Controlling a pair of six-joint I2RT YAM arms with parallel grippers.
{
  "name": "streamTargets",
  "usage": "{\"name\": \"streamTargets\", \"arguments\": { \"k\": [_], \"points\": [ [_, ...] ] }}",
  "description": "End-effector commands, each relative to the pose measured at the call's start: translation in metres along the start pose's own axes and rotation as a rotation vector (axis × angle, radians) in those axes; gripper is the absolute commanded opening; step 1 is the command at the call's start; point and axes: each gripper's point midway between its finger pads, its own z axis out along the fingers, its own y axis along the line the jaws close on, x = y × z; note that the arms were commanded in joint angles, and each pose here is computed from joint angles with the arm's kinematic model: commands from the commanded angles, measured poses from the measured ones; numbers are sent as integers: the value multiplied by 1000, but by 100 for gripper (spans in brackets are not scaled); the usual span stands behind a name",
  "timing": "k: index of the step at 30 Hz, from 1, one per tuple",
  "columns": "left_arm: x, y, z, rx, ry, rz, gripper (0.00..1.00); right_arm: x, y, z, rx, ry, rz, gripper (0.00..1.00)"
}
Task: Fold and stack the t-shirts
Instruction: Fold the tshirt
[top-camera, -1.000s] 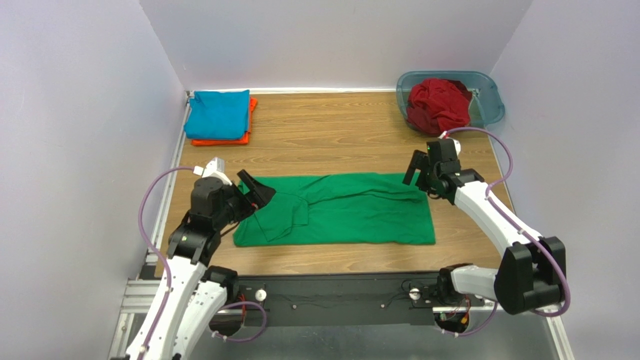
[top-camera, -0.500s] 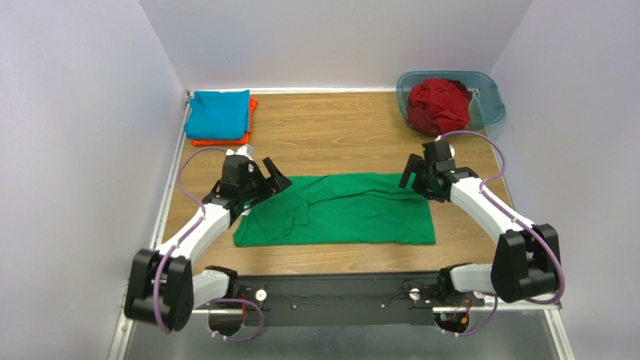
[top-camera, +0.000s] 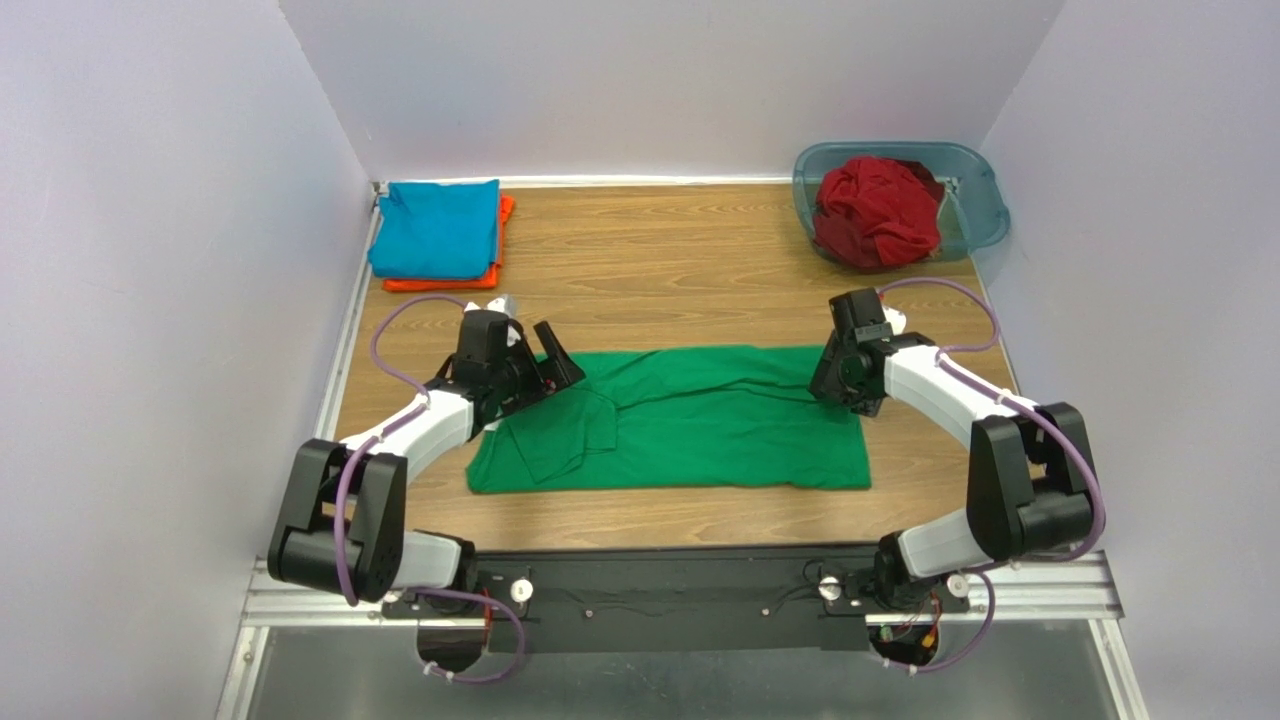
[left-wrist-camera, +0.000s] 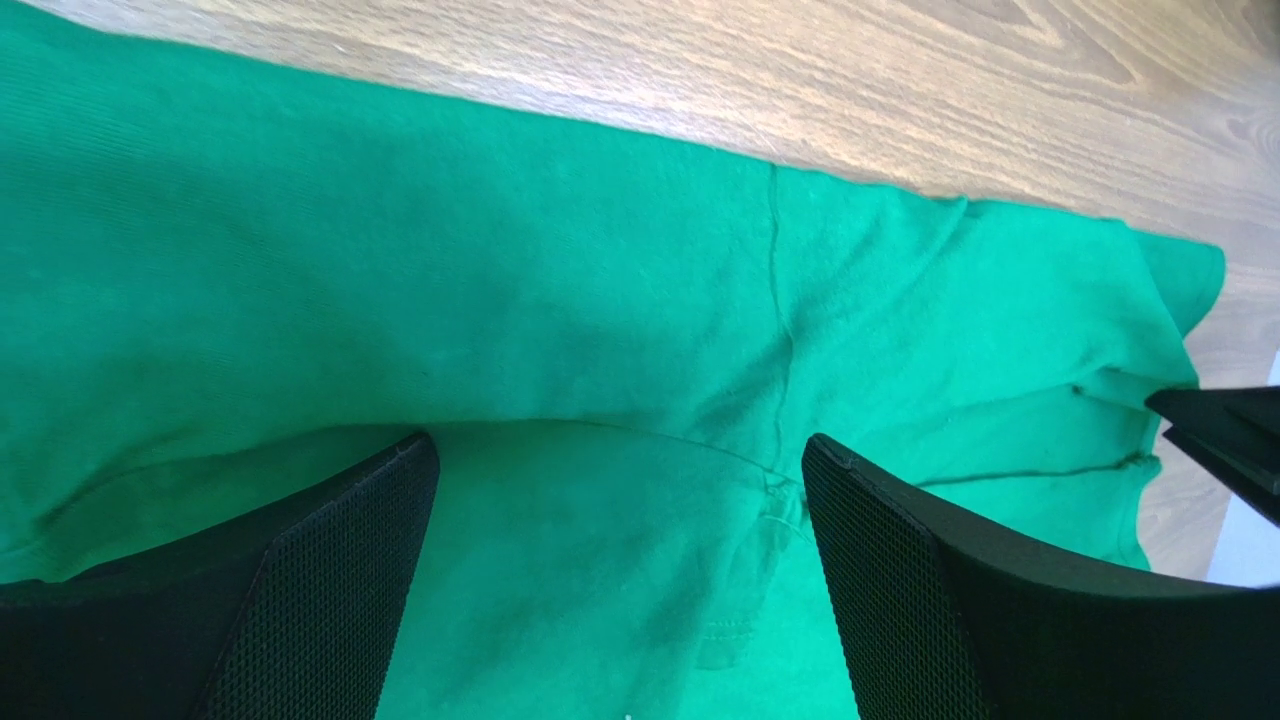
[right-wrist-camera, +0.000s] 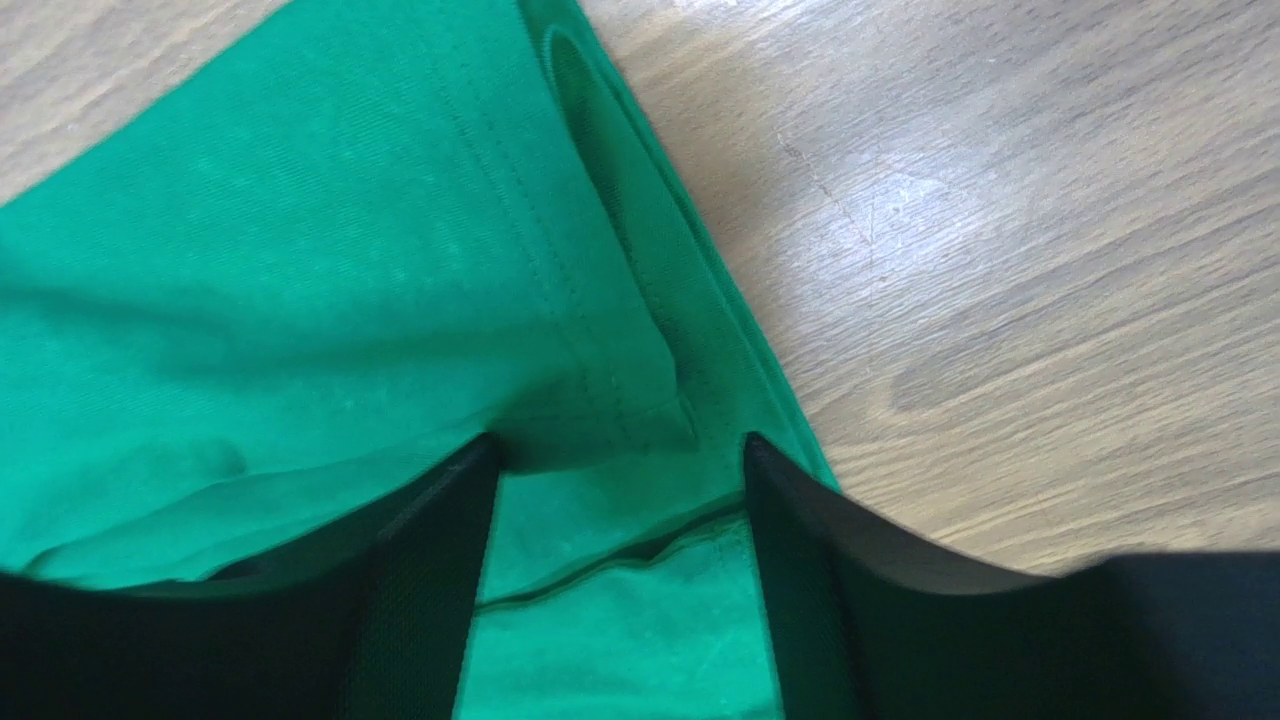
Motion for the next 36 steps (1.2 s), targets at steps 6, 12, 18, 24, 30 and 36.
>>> {"name": "streamTargets", "arguments": {
  "k": [6, 12, 18, 24, 30, 36],
  "points": [
    [2, 21, 3, -59, -22, 14, 98, -14, -4, 2, 37, -53, 30, 55],
    [1, 29, 4, -83, -24, 13, 98, -19, -10, 3, 68, -77, 19, 34],
    [1, 35, 3, -107, -24, 10, 98, -22, -14, 5, 98, -90, 2, 14],
    [-5, 48, 1, -176, -59, 2, 98, -34, -18, -1, 116, -134, -24, 1],
    [-5, 51, -1, -194, -57, 1, 98, -44, -15, -14, 85, -175, -30, 1],
    [-6, 48, 0, -187, -54, 2, 98, -32, -9, -17, 23, -142, -26, 1]
  ]
}}
